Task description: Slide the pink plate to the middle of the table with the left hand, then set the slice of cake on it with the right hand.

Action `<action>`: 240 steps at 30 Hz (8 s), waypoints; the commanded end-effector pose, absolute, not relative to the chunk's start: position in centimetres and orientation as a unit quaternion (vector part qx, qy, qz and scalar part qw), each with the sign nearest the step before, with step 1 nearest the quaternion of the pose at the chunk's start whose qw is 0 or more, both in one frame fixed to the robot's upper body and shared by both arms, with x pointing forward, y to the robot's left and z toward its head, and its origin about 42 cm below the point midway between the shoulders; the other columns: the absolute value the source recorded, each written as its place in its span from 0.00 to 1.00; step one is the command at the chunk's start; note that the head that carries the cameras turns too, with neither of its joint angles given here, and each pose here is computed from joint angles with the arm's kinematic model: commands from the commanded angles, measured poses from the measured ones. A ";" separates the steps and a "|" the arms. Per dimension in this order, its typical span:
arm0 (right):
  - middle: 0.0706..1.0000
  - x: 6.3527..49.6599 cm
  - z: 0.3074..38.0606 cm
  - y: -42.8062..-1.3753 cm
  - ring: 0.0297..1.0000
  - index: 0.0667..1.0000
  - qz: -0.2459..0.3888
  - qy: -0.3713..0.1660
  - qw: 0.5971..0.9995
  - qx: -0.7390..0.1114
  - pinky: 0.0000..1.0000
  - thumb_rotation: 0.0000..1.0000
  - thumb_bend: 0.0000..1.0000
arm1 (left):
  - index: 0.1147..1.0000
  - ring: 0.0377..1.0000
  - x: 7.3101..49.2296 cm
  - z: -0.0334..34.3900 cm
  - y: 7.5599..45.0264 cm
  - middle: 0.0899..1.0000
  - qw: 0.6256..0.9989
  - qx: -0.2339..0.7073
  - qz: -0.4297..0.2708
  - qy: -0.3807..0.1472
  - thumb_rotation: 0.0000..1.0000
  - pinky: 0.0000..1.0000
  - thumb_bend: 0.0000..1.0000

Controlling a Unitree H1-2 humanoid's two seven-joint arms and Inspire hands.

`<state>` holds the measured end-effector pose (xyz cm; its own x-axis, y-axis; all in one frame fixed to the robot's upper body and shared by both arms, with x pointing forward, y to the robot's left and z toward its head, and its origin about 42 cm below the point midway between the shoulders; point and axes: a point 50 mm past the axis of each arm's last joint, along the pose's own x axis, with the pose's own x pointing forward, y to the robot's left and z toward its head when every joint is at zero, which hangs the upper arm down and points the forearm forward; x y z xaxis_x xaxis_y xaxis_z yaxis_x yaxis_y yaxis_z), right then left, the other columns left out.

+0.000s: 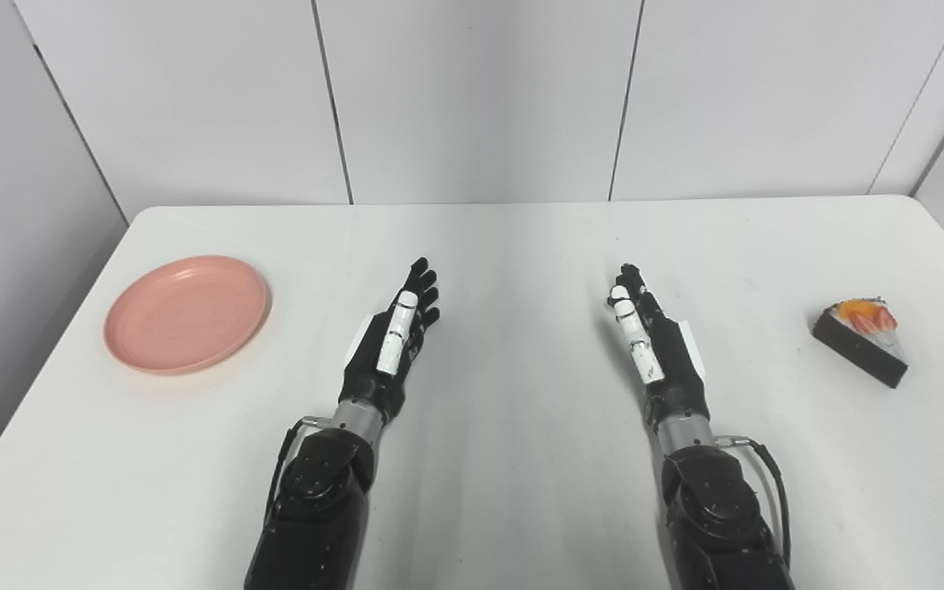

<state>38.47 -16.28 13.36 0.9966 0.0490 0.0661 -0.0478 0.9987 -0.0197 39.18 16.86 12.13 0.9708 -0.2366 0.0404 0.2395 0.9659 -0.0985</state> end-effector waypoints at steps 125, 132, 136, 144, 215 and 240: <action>0.96 39.1 13.5 -21.4 0.96 0.97 0.036 -0.066 0.997 0.028 1.00 0.84 0.42 | 0.68 0.69 44.0 19.5 46.3 0.68 0.941 0.001 0.318 -0.116 1.00 0.71 0.62; 0.94 39.1 13.5 -21.3 0.94 0.95 0.033 -0.067 0.997 0.026 1.00 0.82 0.44 | 0.69 0.71 44.2 18.1 46.1 0.69 0.947 0.003 0.305 -0.101 1.00 0.71 0.60; 0.95 39.1 13.6 -21.3 0.95 0.96 0.034 -0.068 0.997 0.024 1.00 0.84 0.44 | 0.72 0.74 44.3 17.4 46.0 0.72 0.951 0.001 0.295 -0.088 1.00 0.76 0.61; 0.95 39.0 13.7 -21.4 0.95 0.96 0.035 -0.067 0.997 0.022 1.00 0.84 0.44 | 0.75 0.79 44.6 16.3 45.5 0.76 0.960 -0.005 0.272 -0.069 1.00 0.80 0.64; 0.93 38.9 14.2 -19.7 0.92 0.94 0.032 -0.079 0.996 0.009 0.97 0.85 0.42 | 0.81 0.86 46.7 16.6 28.5 0.84 0.992 -0.113 -0.034 -0.041 1.00 0.84 0.65; 0.94 38.9 14.4 -17.6 0.92 0.94 0.032 -0.074 0.997 -0.001 0.95 0.85 0.44 | 0.90 0.95 42.4 16.2 20.0 0.92 0.988 -0.100 -0.119 0.004 1.00 0.96 0.57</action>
